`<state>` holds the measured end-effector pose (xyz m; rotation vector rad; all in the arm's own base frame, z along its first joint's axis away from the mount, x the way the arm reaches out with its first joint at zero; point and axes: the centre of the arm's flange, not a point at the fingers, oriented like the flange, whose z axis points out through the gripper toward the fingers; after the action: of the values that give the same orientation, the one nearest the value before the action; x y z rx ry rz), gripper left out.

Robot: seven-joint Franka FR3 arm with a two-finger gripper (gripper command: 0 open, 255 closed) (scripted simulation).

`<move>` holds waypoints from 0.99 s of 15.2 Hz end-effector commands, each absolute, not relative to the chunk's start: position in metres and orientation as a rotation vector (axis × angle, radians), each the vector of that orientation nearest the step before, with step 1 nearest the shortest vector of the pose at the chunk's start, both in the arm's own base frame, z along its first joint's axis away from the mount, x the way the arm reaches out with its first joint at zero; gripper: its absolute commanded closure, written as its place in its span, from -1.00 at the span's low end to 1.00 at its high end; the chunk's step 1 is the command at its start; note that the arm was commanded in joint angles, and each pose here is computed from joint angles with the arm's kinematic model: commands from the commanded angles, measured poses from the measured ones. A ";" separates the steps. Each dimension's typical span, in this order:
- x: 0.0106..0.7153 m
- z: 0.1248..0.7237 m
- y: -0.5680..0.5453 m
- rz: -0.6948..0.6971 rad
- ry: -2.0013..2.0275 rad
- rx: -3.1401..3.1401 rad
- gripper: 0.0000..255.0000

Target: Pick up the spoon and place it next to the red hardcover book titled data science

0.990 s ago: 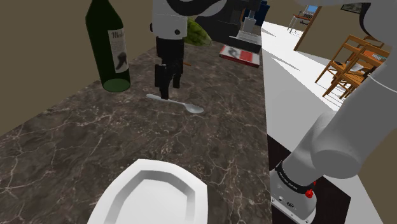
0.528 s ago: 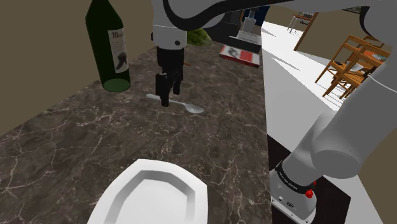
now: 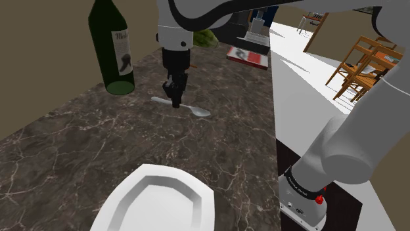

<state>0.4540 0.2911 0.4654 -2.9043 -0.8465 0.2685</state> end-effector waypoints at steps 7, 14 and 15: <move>0.453 0.470 0.292 0.272 -0.849 -2.903 1.00; 0.453 0.507 0.292 0.272 -0.849 -2.903 1.00; 0.453 0.512 0.292 0.272 -0.849 -2.903 1.00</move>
<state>0.4529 0.2915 0.5064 -2.9028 -0.8490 0.2714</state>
